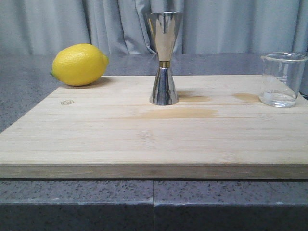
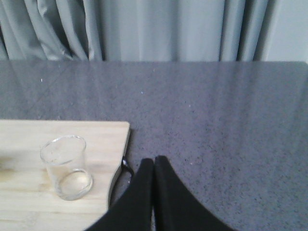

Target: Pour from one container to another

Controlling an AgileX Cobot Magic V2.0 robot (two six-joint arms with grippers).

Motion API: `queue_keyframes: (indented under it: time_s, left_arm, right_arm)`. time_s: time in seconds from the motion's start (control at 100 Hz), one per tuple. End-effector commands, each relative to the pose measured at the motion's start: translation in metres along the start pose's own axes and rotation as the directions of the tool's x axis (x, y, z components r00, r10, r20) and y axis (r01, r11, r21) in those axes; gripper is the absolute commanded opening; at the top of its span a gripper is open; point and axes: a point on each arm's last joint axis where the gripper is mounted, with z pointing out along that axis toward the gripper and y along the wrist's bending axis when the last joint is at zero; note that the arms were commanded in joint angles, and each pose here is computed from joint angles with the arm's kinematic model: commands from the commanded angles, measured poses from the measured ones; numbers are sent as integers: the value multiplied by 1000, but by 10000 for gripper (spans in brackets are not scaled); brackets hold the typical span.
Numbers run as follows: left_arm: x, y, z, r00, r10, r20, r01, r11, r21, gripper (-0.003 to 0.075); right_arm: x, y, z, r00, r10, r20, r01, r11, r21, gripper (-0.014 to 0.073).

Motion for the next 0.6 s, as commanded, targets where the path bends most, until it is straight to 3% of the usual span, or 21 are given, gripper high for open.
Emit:
queue_keyframes:
  time_s: [0.0, 0.29, 0.59]
  left_arm:
    - [1, 0, -1, 997, -2, 74, 2, 1000, -1, -19]
    - [1, 0, -1, 997, -2, 74, 2, 1000, -1, -19]
    - [1, 0, -1, 997, -2, 74, 2, 1000, -1, -19]
  right_arm:
    - [3, 0, -2, 980, 13, 198, -14, 1000, 1, -71]
    - [76, 0, 7, 966, 25, 258, -29, 1000, 10, -71]
    - [83, -2, 7, 968, 27, 251, -36, 999, 30, -71]
